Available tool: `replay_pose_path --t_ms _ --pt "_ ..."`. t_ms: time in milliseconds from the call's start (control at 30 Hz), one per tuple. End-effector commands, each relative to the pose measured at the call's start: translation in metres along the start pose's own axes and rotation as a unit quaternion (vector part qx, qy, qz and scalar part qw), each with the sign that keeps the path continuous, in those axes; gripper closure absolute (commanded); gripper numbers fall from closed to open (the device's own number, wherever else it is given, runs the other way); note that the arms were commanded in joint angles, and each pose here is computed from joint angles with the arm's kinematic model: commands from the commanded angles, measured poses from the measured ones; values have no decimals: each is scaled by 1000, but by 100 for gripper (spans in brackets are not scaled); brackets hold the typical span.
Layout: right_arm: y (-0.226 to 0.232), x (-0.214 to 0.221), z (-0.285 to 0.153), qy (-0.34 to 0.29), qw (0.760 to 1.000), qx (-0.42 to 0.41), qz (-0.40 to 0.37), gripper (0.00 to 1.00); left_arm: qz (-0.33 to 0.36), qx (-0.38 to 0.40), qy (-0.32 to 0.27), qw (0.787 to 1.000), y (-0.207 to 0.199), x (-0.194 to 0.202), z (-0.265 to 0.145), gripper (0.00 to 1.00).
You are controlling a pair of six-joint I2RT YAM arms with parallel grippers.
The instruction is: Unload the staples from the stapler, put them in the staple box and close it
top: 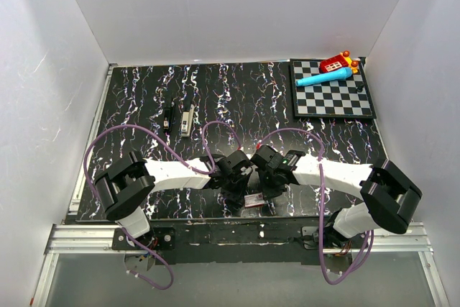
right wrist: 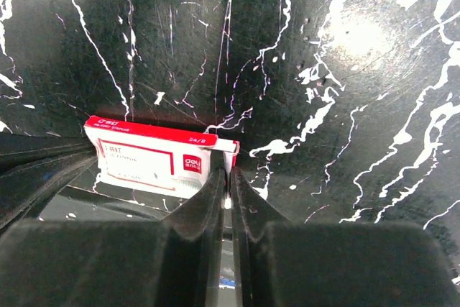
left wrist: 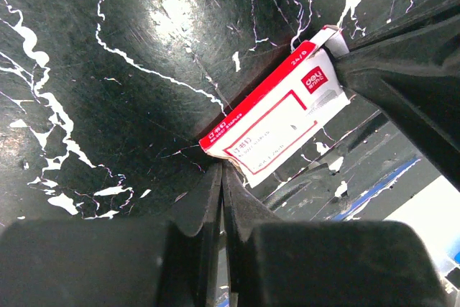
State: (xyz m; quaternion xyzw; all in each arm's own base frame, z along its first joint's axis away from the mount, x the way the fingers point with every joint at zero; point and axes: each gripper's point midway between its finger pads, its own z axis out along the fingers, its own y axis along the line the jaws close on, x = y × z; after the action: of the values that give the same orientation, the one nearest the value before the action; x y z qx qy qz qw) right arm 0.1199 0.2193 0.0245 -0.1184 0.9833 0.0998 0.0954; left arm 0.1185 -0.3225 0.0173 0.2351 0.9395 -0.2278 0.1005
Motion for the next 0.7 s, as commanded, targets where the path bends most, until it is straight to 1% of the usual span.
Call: replay_pose_path --t_ms 0,33,67,167,267,367,567,667 --pt "7 -8 -7 -8 1000 1 0 85 1 -27 -5 1000 11 -3 1 99" --pt "6 -8 -8 -8 1000 2 0 85 1 -27 -5 1000 11 -3 1 99" --pt "6 -8 -8 -8 1000 2 0 81 1 -27 -3 1000 11 -2 2 99" --pt "5 -9 -11 -12 1000 4 3 79 0 -27 -3 1000 11 -2 2 99" --pt "4 -9 -14 -16 1000 5 7 72 1 -27 -2 1000 11 -2 3 99" --pt "2 -10 -18 -21 1000 7 11 71 0 -27 -1 1000 11 -2 3 99" --pt "-8 -14 -29 -51 998 20 19 71 1 -27 -3 1000 11 -3 2 99" --pt "-13 -14 -30 -54 998 28 16 74 3 -26 -4 1000 10 -4 2 99"
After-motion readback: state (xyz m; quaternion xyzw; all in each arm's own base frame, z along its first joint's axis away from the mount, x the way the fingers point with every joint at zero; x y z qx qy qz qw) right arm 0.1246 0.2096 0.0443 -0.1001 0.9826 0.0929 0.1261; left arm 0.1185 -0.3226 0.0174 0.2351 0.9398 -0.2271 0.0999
